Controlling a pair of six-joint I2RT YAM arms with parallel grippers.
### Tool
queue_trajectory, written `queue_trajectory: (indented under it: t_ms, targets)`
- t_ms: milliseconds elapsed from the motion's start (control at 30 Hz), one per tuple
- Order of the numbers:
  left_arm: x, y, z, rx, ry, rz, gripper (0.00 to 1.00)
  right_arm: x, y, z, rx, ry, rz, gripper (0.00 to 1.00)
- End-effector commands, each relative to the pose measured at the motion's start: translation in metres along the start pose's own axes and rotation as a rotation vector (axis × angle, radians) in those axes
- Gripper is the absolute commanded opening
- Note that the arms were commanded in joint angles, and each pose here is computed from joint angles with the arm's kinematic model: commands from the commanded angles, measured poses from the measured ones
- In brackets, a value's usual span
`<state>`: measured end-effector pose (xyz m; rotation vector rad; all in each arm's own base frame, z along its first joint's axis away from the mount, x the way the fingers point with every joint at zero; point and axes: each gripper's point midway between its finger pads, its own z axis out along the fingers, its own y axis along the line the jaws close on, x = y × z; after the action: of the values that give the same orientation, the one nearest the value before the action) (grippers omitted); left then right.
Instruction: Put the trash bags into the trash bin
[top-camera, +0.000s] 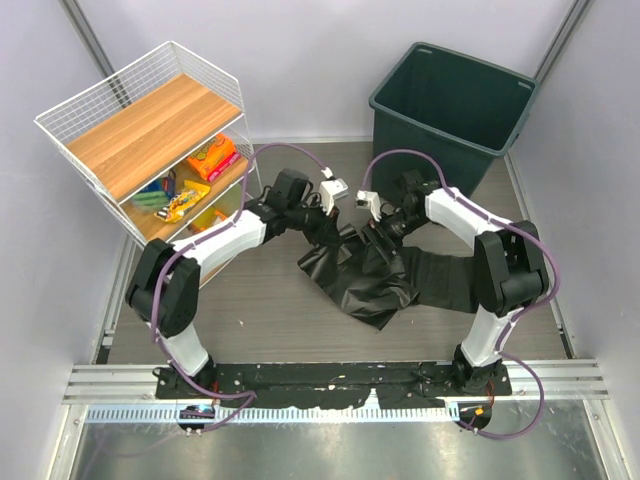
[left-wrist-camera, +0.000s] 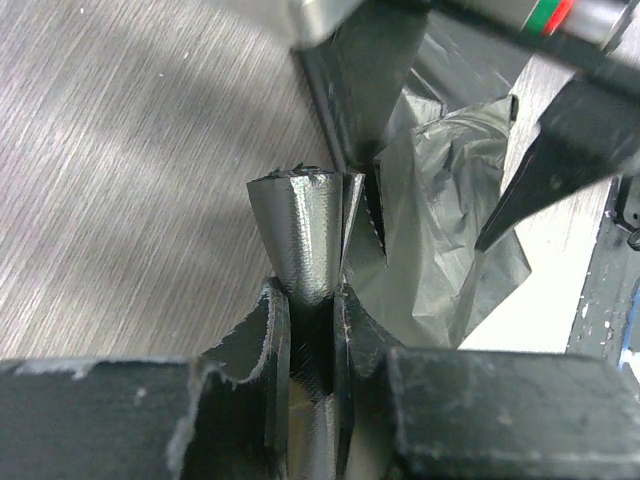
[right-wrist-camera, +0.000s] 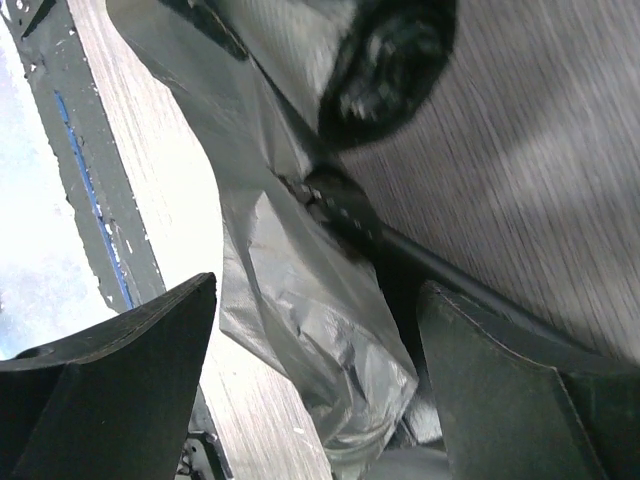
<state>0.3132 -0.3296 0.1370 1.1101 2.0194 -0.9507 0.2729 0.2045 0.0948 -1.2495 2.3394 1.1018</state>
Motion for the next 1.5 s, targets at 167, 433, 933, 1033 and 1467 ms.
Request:
queue_trajectory:
  t_ms: [167, 433, 933, 1033, 1467]
  targets:
    - [-0.035, -0.021, -0.021, 0.045, -0.103, 0.024, 0.0, -0.016, 0.009, 0.025, -0.095, -0.063, -0.115, 0.74]
    - [-0.046, -0.015, -0.036, -0.007, -0.149, -0.009, 0.0, -0.009, 0.024, 0.02, -0.138, -0.052, -0.113, 0.1]
    - [-0.063, 0.041, -0.089, -0.265, -0.324, -0.204, 0.0, 0.002, 0.045, 0.001, -0.061, -0.09, -0.117, 0.01]
    - [-0.072, 0.041, -0.098, -0.268, -0.354, -0.214, 0.0, 0.007, 0.045, 0.002, -0.051, -0.08, -0.111, 0.01]
    - [-0.099, 0.027, -0.154, -0.285, -0.339, -0.098, 0.0, 0.033, 0.04, -0.012, 0.077, -0.013, -0.125, 0.01]
